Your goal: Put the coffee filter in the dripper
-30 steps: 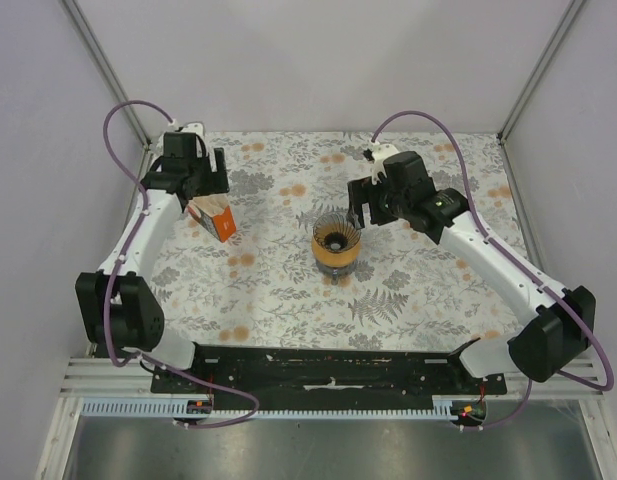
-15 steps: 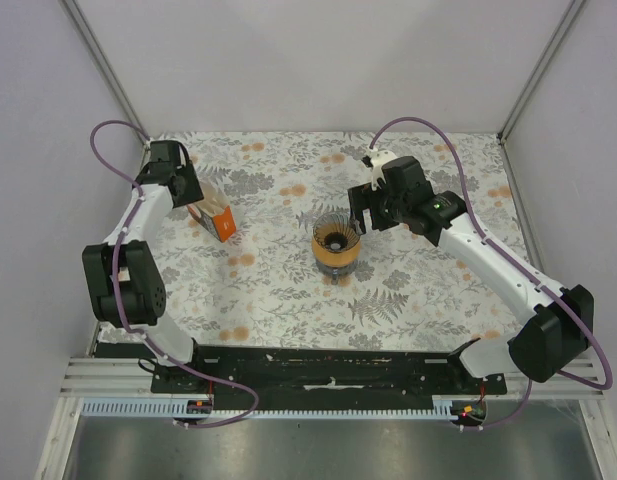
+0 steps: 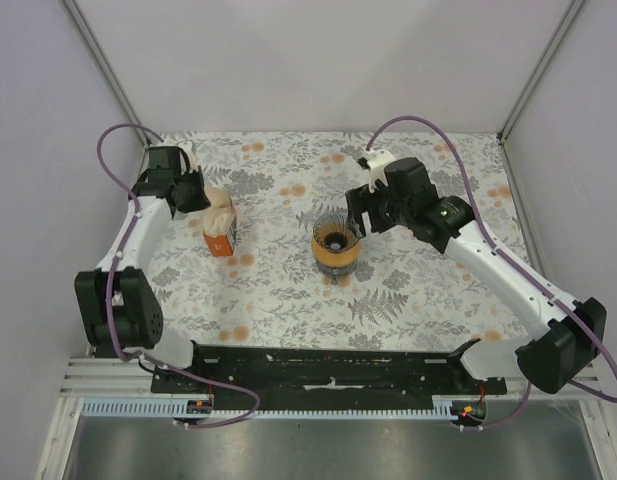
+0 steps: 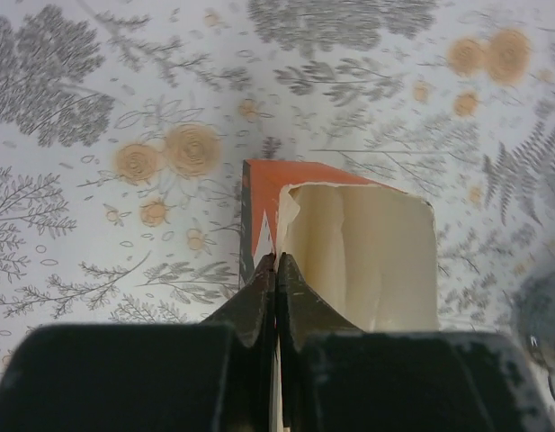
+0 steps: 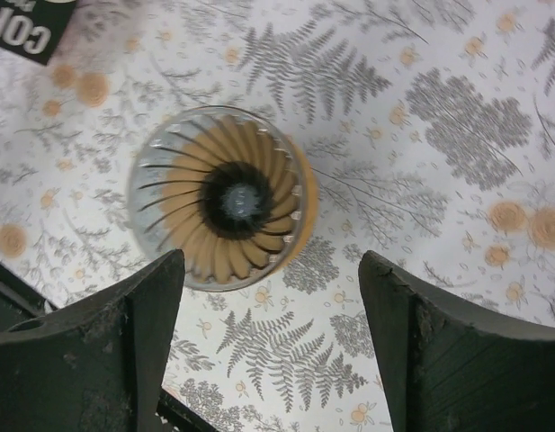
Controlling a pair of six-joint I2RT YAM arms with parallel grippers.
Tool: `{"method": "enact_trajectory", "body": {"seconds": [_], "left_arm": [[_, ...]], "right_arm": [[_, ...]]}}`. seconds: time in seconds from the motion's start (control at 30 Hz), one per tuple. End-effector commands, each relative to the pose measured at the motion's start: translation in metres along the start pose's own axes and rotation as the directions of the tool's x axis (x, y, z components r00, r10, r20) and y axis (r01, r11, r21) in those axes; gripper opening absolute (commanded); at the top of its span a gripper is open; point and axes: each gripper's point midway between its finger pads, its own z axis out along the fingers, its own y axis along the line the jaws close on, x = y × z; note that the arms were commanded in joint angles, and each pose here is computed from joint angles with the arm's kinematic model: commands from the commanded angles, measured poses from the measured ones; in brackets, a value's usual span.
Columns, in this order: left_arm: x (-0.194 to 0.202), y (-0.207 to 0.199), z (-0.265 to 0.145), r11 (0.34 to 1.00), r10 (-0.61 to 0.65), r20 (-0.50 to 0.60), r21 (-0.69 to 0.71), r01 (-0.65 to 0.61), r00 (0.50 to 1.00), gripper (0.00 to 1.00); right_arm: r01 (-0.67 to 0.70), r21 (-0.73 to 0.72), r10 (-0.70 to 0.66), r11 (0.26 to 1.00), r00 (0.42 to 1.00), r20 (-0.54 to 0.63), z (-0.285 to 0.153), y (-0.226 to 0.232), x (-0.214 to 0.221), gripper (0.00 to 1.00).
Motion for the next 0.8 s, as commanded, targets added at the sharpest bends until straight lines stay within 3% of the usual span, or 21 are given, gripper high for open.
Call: {"method": "enact_trajectory", "body": {"seconds": [0.0, 0.17, 0.27, 0.47, 0.77], "left_arm": [[-0.005, -0.071, -0.063, 0.917, 0.357, 0.161, 0.129, -0.378, 0.92, 0.02], [0.027, -0.108, -0.09, 0.819, 0.531, 0.134, 0.174, -0.547, 0.837, 0.02], [0.04, -0.114, -0.095, 0.798, 0.573, 0.107, 0.152, -0.583, 0.812, 0.02], [0.049, -0.123, -0.098, 0.814, 0.55, 0.094, 0.161, -0.558, 0.83, 0.02], [0.045, -0.128, -0.1, 0.854, 0.484, 0.106, 0.158, -0.495, 0.869, 0.02]], "right_arm": [[0.189, -0.196, -0.148, 0.962, 0.968, 0.204, -0.032, 0.06, -0.048, 0.84], [0.326, -0.369, -0.2, 0.87, 0.919, 0.339, -0.045, 0.131, -0.066, 0.79], [0.31, -0.429, -0.16, 0.849, 0.922, 0.352, -0.042, 0.158, -0.076, 0.72], [0.222, -0.545, -0.026, 0.808, 0.939, 0.343, -0.034, 0.201, -0.08, 0.55], [0.042, -0.601, 0.075, 0.799, 0.983, 0.168, 0.02, 0.246, -0.069, 0.43]]}}
